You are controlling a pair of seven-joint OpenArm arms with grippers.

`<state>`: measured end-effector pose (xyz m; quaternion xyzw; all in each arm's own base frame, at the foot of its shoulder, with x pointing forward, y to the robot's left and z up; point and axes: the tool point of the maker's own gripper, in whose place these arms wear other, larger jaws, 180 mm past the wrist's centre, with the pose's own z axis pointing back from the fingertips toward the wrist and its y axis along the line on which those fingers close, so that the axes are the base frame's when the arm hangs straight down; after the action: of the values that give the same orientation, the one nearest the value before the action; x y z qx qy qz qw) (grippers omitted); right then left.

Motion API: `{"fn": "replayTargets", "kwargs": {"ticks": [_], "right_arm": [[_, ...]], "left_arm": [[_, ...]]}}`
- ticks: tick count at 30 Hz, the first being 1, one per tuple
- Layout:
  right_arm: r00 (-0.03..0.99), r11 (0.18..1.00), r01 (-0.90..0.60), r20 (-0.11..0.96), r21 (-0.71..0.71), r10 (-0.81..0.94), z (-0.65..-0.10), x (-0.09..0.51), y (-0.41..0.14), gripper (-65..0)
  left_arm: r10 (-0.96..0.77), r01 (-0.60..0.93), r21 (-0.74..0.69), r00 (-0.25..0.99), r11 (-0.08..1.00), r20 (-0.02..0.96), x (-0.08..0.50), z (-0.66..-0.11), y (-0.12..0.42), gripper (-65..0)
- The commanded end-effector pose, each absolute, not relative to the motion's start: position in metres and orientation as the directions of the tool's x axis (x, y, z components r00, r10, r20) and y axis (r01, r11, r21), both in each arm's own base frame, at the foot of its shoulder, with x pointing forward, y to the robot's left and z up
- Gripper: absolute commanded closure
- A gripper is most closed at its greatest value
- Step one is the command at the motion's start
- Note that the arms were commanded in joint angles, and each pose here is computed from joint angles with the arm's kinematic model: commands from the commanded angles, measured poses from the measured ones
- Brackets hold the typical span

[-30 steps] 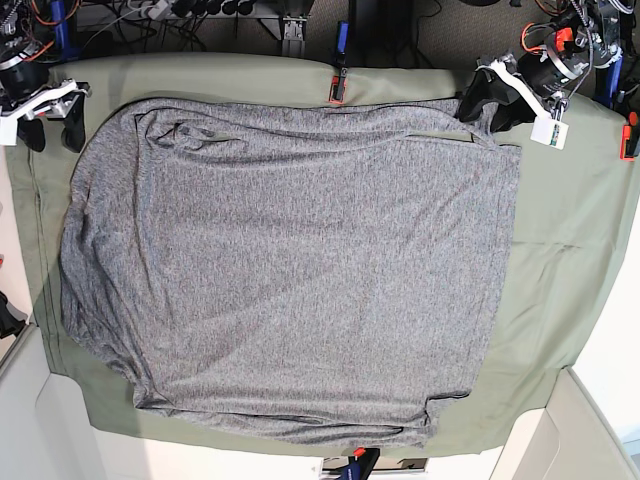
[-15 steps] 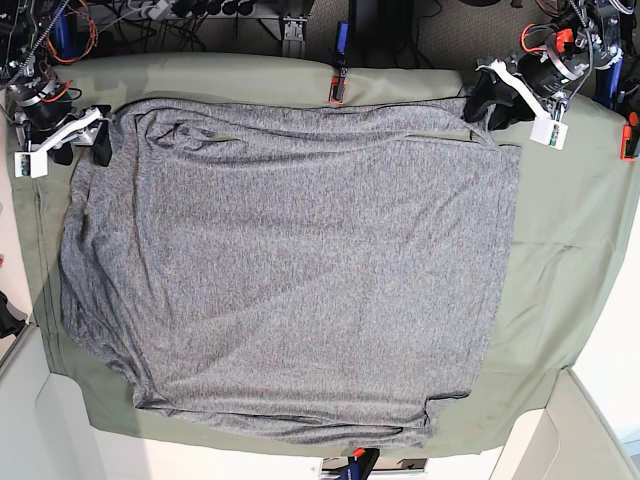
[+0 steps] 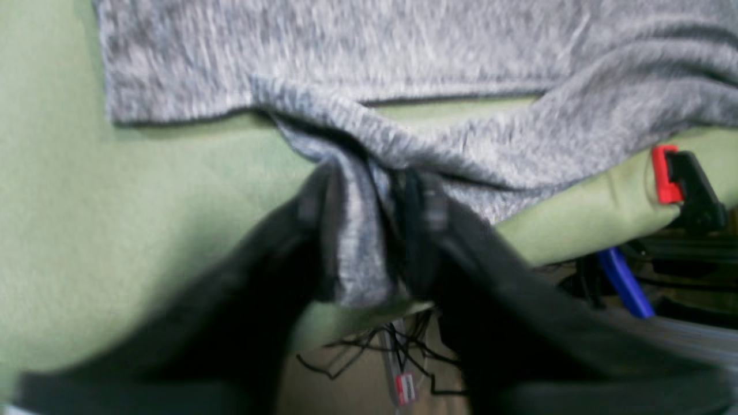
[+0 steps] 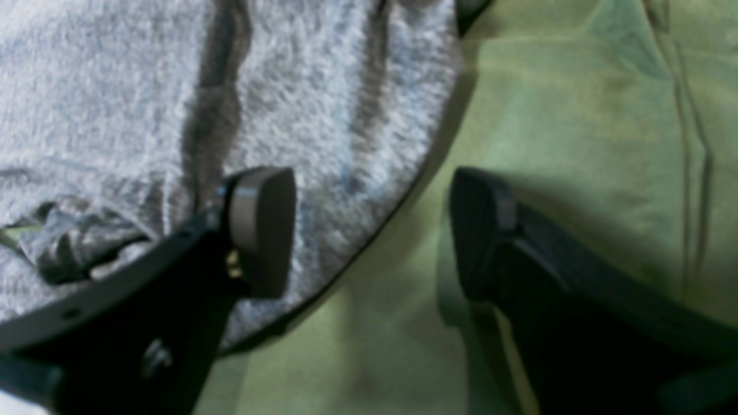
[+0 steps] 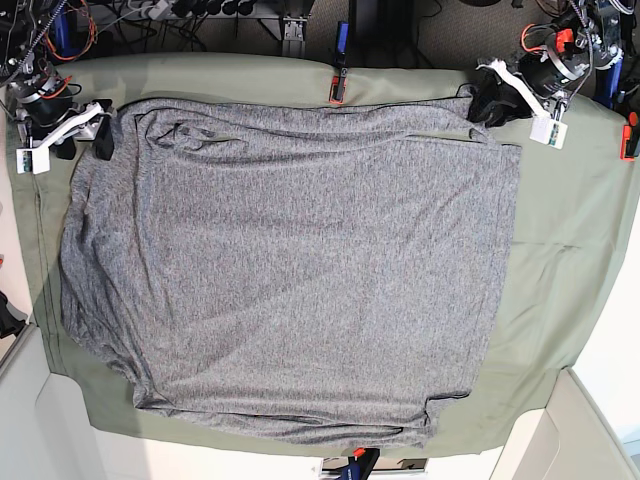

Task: Fold the T-shirt properly
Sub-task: 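Close both grippers on the shirt corners and lift the edge, then pull the held edge outward with both grippers, stretching it taut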

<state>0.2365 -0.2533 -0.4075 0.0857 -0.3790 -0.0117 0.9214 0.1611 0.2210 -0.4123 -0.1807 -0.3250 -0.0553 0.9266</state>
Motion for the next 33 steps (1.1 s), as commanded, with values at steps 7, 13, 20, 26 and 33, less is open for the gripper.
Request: {"fn": "replayTargets", "kwargs": {"ticks": [7, 13, 20, 26, 33], "right_arm": [[0.713, 0.986, -0.057, 0.698, 0.154, -0.068, -0.402, 0.239, -0.257, -10.7], [0.701, 0.987, -0.07, 0.711, 0.141, -0.052, -0.395, 0.242, -0.255, 0.0], [0.639, 0.993, -0.052, 0.767, 0.105, -0.048, -0.359, 0.253, -0.27, 0.0], [0.6, 0.993, -0.046, 0.797, 0.111, -0.061, -0.345, 0.26, -0.278, 0.0], [0.567, 0.991, -0.02, 0.818, 0.135, -0.1, -0.341, 0.285, -0.286, 0.0]], "left_arm": [[-0.017, 0.234, -0.287, 0.801, 0.929, 0.598, 0.154, -0.415, 0.223, 0.0], [0.012, 0.184, -0.239, 0.77, 0.953, 0.638, 0.162, -0.397, 0.25, 0.0], [0.106, 0.145, -0.288, 0.703, 0.947, 0.703, 0.175, -0.351, 0.266, 0.0], [0.06, 0.189, -0.222, 0.617, 0.957, 0.785, 0.196, -0.318, 0.278, 0.0], [-0.067, 0.29, -0.126, 0.574, 0.949, 0.816, 0.239, -0.311, 0.275, 0.0]]}}
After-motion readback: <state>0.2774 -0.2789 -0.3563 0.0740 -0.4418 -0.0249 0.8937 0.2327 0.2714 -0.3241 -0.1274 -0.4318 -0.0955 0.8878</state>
